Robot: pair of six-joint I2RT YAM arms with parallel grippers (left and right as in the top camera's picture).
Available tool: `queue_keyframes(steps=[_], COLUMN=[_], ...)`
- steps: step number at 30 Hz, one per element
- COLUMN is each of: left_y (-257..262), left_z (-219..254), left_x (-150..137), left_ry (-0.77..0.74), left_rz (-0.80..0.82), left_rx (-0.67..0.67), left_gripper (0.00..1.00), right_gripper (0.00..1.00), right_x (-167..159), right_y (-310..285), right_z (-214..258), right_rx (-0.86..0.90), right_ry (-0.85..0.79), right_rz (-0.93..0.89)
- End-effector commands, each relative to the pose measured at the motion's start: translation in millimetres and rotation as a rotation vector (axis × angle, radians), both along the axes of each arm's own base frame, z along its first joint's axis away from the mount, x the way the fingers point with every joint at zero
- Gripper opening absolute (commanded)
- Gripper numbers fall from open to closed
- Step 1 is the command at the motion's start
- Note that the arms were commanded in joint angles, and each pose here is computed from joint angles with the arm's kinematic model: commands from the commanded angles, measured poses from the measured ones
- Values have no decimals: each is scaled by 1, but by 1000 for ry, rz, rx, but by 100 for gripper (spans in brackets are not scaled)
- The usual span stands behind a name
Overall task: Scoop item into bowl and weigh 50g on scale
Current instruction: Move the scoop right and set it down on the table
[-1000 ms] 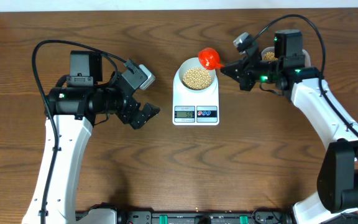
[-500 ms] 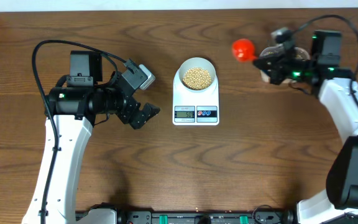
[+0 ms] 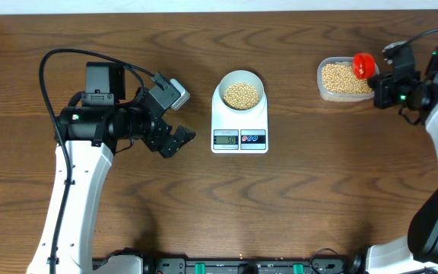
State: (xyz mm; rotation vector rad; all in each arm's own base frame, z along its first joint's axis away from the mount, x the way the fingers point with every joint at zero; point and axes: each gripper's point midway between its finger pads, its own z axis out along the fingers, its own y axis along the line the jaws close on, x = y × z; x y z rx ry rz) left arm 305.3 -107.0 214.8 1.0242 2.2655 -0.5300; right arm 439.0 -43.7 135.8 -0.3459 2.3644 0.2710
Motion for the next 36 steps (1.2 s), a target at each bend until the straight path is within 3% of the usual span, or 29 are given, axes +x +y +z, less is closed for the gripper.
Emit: queue_keyframes(steps=[1, 8, 14, 17, 21, 26, 32, 36], left_y=[2, 2, 2, 2, 2, 2, 2, 2], left_z=[12, 12, 12, 12, 12, 12, 12, 12], left_x=[4, 4, 4, 4, 4, 4, 4, 4], left_ry=[-33, -33, -33, -33, -33, -33, -33, -33], left_rz=[10, 10, 10, 10, 10, 10, 10, 10], left_rx=[2, 2, 2, 2, 2, 2, 2, 2], left_gripper=[98, 98, 98, 97, 98, 98, 98, 98], right_gripper=[1, 1, 1, 1, 1, 1, 1, 1], right_x=[0, 3, 1, -9, -48, -102, -133, -150], right_y=[-4, -12, -1, 11, 58, 68, 71, 70], right_z=[-1, 1, 33, 59, 94, 83, 60, 21], right_rx=[-214, -534, -502, -371, 30, 341, 478, 562], right_ry=[4, 34, -44, -94, -106, 107, 261, 371], right_rz=[9, -56, -86, -104, 57, 83, 38, -58])
